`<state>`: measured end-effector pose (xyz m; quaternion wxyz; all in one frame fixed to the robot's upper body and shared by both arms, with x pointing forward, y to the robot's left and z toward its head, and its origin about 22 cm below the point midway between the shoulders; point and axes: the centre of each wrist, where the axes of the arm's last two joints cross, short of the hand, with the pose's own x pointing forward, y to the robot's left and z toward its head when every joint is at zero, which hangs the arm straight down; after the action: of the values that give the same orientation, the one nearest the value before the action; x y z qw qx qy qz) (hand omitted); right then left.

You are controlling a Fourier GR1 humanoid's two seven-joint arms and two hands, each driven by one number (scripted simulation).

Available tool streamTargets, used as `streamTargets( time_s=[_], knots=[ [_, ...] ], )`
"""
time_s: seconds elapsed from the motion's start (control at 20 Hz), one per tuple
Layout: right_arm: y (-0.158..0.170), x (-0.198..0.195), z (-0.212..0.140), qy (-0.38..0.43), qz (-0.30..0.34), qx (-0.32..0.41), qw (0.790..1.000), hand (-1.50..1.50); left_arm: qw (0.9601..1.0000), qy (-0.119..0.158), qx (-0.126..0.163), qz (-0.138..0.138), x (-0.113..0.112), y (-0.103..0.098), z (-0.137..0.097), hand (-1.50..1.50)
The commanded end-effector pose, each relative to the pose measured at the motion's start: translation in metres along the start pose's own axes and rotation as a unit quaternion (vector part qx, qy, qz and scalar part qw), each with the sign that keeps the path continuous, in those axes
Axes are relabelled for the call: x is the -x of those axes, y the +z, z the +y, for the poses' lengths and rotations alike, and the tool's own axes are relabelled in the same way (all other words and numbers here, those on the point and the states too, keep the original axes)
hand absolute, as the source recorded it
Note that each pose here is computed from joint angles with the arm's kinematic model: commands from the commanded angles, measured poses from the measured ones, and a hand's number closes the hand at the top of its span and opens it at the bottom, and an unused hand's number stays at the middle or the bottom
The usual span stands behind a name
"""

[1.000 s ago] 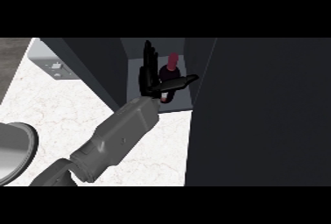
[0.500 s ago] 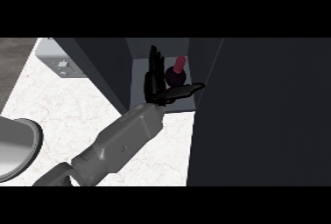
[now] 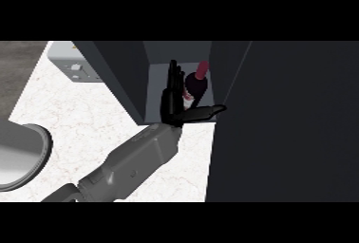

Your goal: Pick up the wine, place it into the cabinet and close the cabinet

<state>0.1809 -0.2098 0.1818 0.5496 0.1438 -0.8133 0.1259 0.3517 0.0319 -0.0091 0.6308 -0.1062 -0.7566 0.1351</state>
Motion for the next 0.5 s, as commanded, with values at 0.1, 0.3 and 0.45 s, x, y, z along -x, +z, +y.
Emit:
streamTargets(
  time_s=[0.1, 0.3, 0.45],
  knots=[
    [-0.001, -0.01, 0.005, 0.003, 0.003, 0.011, 1.0, -1.5, 0.9999, -0.004, 0.001, -0.016, 0.007, 0.018, 0.0, -1.5],
    [-0.004, 0.0, 0.012, -0.001, 0.007, 0.018, 1.0, -1.5, 0.9998, -0.005, 0.007, -0.017, -0.003, 0.01, -0.008, -1.5],
    [0.015, 0.0, -0.001, 0.006, -0.004, 0.023, 1.0, -1.5, 0.9993, -0.001, 0.02, -0.031, 0.013, 0.035, 0.007, -1.5]
  ],
)
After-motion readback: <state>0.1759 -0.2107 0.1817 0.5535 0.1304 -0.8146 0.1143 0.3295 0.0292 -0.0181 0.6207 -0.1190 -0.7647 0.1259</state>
